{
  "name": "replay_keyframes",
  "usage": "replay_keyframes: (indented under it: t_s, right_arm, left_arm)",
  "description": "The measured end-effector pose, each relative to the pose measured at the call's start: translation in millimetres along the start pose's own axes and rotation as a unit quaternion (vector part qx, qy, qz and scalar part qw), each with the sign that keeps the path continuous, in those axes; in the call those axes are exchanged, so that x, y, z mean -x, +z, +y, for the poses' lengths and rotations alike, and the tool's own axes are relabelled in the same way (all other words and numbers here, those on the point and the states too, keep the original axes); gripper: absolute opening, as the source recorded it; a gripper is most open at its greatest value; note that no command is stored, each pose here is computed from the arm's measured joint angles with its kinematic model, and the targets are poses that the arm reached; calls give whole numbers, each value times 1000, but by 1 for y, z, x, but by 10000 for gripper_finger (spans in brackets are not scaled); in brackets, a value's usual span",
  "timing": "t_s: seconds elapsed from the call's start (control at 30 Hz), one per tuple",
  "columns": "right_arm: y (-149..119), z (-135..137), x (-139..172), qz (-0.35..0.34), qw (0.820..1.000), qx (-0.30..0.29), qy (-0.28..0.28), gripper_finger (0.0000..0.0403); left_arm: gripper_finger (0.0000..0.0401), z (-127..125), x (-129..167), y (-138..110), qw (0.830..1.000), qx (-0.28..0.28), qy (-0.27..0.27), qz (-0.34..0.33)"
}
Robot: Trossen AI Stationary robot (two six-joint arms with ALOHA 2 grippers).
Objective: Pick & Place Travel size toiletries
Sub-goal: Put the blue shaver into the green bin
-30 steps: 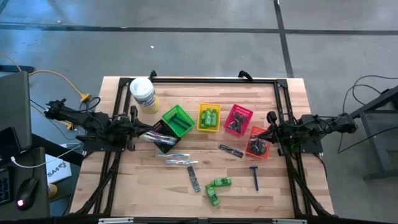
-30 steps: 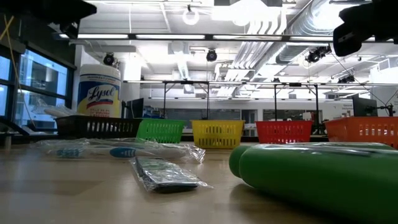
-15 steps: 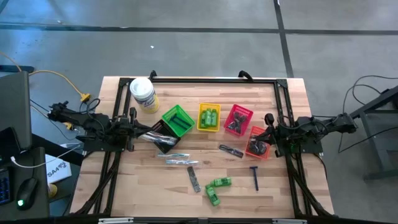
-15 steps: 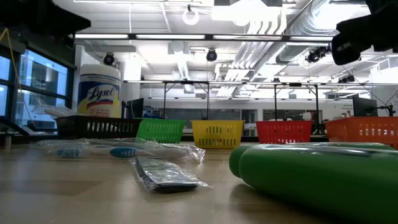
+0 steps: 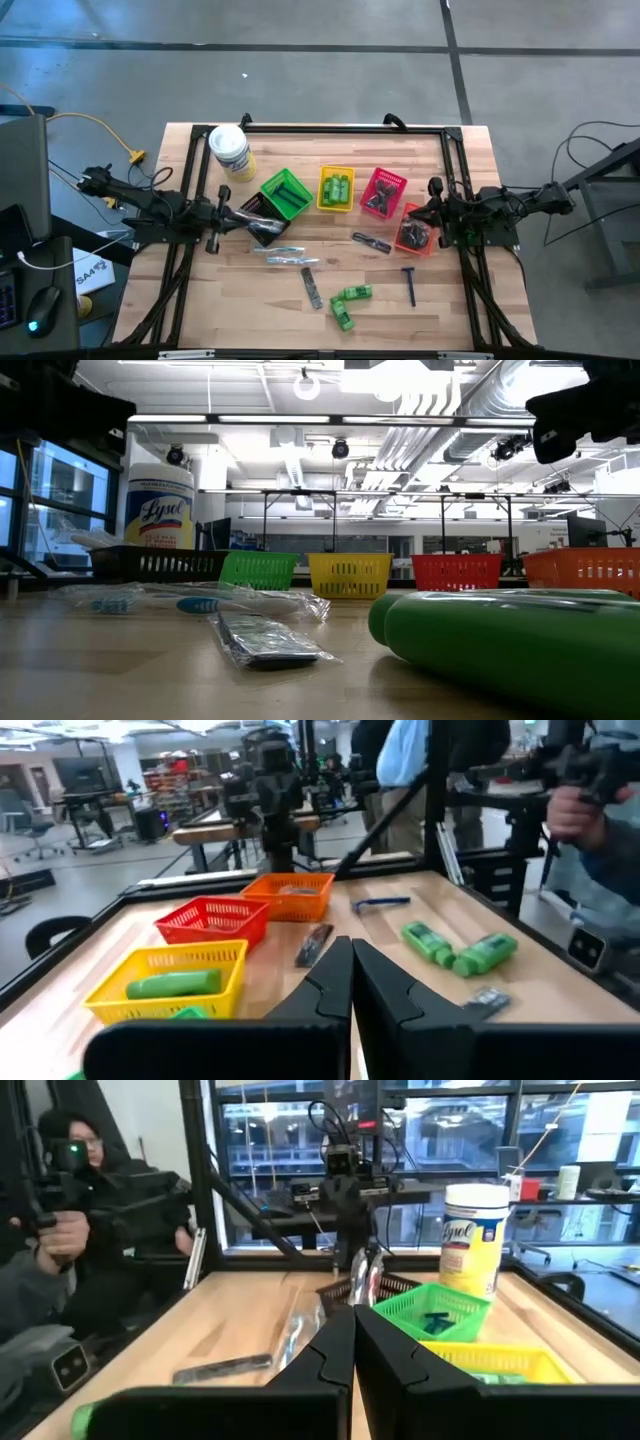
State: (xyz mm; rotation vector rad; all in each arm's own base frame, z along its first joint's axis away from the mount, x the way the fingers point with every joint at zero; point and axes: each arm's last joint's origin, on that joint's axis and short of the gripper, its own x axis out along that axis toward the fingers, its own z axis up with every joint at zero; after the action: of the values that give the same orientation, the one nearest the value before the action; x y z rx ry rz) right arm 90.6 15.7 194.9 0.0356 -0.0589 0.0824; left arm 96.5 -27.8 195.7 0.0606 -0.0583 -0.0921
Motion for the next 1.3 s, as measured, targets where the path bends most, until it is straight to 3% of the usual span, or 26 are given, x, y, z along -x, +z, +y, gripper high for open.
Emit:
replay_keyframes:
  t_s: [0.27, 0.6, 0.9, 1.3]
  right_arm:
    - [0, -1, 0, 2, 1000, 23, -14, 2]
    - [0, -1, 0, 2, 1000, 24, -12, 2]
    - [-1, -1, 0, 3, 1000, 23, -10, 2]
    - [-1, 0, 0, 5, 1000, 11, 5, 2]
  left_arm:
    - [0, 2, 0, -11, 998, 4, 45, 38]
    - [0, 2, 1, -19, 996, 5, 47, 76]
    - [0, 0, -2, -21, 999, 21, 33, 32]
    - [0, 0, -1, -25, 998, 14, 33, 51]
